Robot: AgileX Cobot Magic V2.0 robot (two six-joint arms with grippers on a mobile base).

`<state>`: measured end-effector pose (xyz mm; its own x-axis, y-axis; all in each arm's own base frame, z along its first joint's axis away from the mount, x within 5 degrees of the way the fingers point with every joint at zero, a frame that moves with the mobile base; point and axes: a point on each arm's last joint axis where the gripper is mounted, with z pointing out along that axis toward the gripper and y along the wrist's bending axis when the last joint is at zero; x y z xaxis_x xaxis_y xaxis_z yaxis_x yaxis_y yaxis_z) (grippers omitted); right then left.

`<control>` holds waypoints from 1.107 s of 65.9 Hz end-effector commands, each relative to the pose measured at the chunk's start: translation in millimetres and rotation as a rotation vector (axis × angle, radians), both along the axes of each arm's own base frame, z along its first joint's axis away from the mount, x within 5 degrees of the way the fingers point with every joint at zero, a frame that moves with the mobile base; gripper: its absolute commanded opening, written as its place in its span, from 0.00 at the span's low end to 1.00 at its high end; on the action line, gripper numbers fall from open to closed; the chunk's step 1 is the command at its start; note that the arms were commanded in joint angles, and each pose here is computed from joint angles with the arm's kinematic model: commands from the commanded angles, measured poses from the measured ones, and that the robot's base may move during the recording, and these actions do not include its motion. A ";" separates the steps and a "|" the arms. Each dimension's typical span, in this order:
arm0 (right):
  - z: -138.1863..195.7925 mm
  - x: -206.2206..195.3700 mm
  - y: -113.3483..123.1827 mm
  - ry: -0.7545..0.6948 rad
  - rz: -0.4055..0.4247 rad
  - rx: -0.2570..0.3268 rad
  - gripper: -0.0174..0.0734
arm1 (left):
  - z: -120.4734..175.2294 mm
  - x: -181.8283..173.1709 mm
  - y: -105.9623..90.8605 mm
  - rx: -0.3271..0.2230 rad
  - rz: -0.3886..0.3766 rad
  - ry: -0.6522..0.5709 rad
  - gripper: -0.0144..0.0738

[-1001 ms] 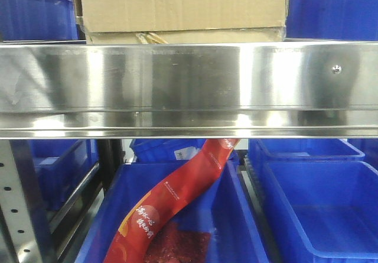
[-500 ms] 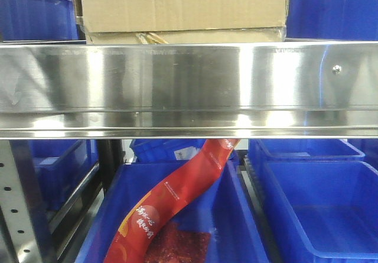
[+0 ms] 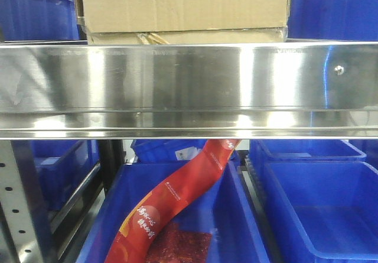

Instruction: Stack two boxes on right shelf middle

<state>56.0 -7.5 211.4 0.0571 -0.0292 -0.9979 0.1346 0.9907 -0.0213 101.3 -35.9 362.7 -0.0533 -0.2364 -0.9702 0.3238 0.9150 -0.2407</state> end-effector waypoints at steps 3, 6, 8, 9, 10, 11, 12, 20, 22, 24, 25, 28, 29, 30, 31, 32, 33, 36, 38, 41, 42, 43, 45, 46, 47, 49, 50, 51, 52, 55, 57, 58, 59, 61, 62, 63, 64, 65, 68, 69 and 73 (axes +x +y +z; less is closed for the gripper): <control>1.8 -0.1 2.4 -0.026 0.043 -0.005 0.01 | 2.5 -1.2 0.1 -0.009 -0.004 -0.023 0.04; 1.8 0.0 3.4 -0.026 0.061 -0.005 0.01 | 2.5 -1.2 0.1 -0.009 -0.004 -0.023 0.04; 1.8 0.1 4.1 -0.026 0.073 -0.005 0.01 | 2.5 -1.2 0.1 -0.009 -0.004 -0.023 0.04; 1.8 0.1 4.3 -0.026 0.077 -0.004 0.01 | 2.5 -1.2 0.1 -0.009 -0.004 -0.023 0.04; 1.8 0.1 4.5 -0.026 0.080 -0.004 0.01 | 2.5 -1.2 0.1 -0.009 -0.004 -0.023 0.04; 1.8 0.1 4.7 -0.026 0.084 -0.004 0.01 | 2.5 -1.2 0.1 -0.009 -0.004 -0.023 0.04; 1.8 0.1 4.8 -0.026 0.086 -0.004 0.01 | 2.5 -1.2 0.1 -0.009 -0.004 -0.023 0.04; 1.8 0.1 4.9 -0.026 0.088 -0.004 0.01 | 2.5 -1.2 0.1 -0.009 -0.004 -0.023 0.04; 2.3 0.1 4.9 -0.032 0.088 -0.005 0.01 | 2.5 -1.2 0.1 -0.009 -0.004 -0.023 0.04; 2.3 0.1 4.9 -0.032 0.088 -0.005 0.01 | 2.5 -1.2 0.1 -0.009 -0.004 -0.023 0.04; 2.3 0.1 4.9 -0.032 0.088 -0.005 0.01 | 2.5 -1.2 0.1 -0.009 -0.004 -0.023 0.04; 2.3 0.1 4.9 -0.032 0.088 -0.005 0.01 | 2.5 -1.2 0.1 -0.009 -0.004 -0.023 0.04; 2.3 0.1 4.9 -0.032 0.088 -0.005 0.01 | 2.5 -1.2 0.1 -0.009 -0.004 -0.023 0.04; 2.3 0.1 4.9 -0.032 0.088 -0.005 0.01 | 2.5 -1.2 0.1 -0.009 -0.004 -0.023 0.04; 2.3 0.1 4.9 -0.032 0.088 -0.005 0.01 | 2.5 -1.2 0.1 -0.009 -0.004 -0.023 0.04; 2.3 0.1 4.9 -0.032 0.088 -0.005 0.01 | 2.5 -1.2 0.1 -0.009 -0.004 -0.023 0.04; 2.3 0.1 4.9 -0.032 0.088 -0.005 0.01 | 2.5 -1.2 0.1 -0.009 -0.004 -0.023 0.04; 2.3 0.1 4.9 -0.032 0.088 -0.005 0.01 | 2.5 -1.2 0.1 -0.009 -0.004 -0.023 0.04; 2.3 0.1 4.9 -0.032 0.088 -0.005 0.01 | 2.5 -1.2 0.1 -0.009 -0.004 -0.023 0.04; 2.3 0.1 4.9 -0.032 0.088 -0.005 0.01 | 2.5 -1.2 0.1 -0.009 -0.004 -0.023 0.04; 2.3 0.1 4.9 -0.032 0.088 -0.005 0.01 | 2.5 -1.2 0.1 -0.009 -0.004 -0.023 0.04; 2.3 0.1 4.9 -0.032 0.088 -0.005 0.01 | 2.5 -1.2 0.1 -0.009 -0.004 -0.023 0.04; 2.3 0.1 4.9 -0.032 0.088 -0.005 0.01 | 2.5 -1.2 0.1 -0.009 -0.004 -0.023 0.04; 2.3 0.1 4.9 -0.032 0.088 -0.005 0.01 | 2.5 -1.2 0.1 -0.009 -0.004 -0.023 0.04; 2.3 0.1 4.9 -0.032 0.088 -0.005 0.01 | 2.5 -1.2 0.1 -0.009 -0.004 -0.023 0.04; 2.3 0.1 4.9 -0.032 0.088 -0.005 0.01 | 2.5 -1.2 0.1 -0.009 -0.004 -0.023 0.04; 2.3 0.1 4.9 -0.032 0.088 -0.005 0.01 | 2.5 -1.2 0.1 -0.009 -0.004 -0.023 0.04; 2.3 0.1 4.9 -0.032 0.088 -0.005 0.01 | 2.5 -1.2 0.1 -0.009 -0.004 -0.023 0.04; 2.3 0.1 4.9 -0.032 0.088 -0.005 0.01 | 2.5 -1.2 0.1 -0.009 -0.004 -0.023 0.04; 2.4 0.1 4.9 -0.034 0.088 -0.005 0.01 | 2.4 -1.1 0.1 -0.009 -0.004 -0.021 0.04; 2.4 0.1 4.9 -0.034 0.088 -0.005 0.01 | 1.9 -1.0 0.5 0.014 0.001 -0.023 0.04; 2.4 0.1 4.9 -0.034 0.088 -0.005 0.01 | 1.7 -0.8 1.0 0.026 0.008 -0.025 0.04; 2.4 0.1 4.9 -0.034 0.088 -0.005 0.01 | 2.0 -1.1 1.8 0.043 0.014 -0.034 0.04; 2.4 0.1 4.9 -0.034 0.088 -0.005 0.01 | 3.1 -2.8 4.2 0.062 0.032 -0.051 0.04; 2.4 0.1 4.9 -0.034 0.088 -0.005 0.01 | 3.4 -3.9 5.7 0.075 0.042 -0.058 0.04; 2.4 0.1 4.9 -0.034 0.088 -0.005 0.01 | 3.4 -5.8 7.4 0.083 0.053 -0.064 0.04; 2.4 0.1 4.9 -0.034 0.088 -0.005 0.01 | 2.6 -7.0 9.2 0.113 0.067 -0.069 0.04; 2.4 0.1 4.9 -0.034 0.088 -0.005 0.01 | 1.4 -8.1 10.8 0.130 0.080 -0.070 0.04; 2.4 0.1 4.9 -0.034 0.088 -0.005 0.01 | -5.5 -13.5 17.0 0.185 0.128 -0.068 0.04; 2.4 0.1 4.9 -0.034 0.088 -0.005 0.01 | -7.5 -16.2 18.6 0.196 0.137 -0.072 0.04; 2.4 0.1 4.9 -0.034 0.088 -0.005 0.01 | -22.9 -22.2 23.0 0.288 0.174 -0.075 0.04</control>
<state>56.4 -2.5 212.2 0.0683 -0.0243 -0.9974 0.0462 0.9987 -0.0212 87.1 -18.0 352.7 0.0278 -0.0570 -0.9980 0.2056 0.9774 -0.0501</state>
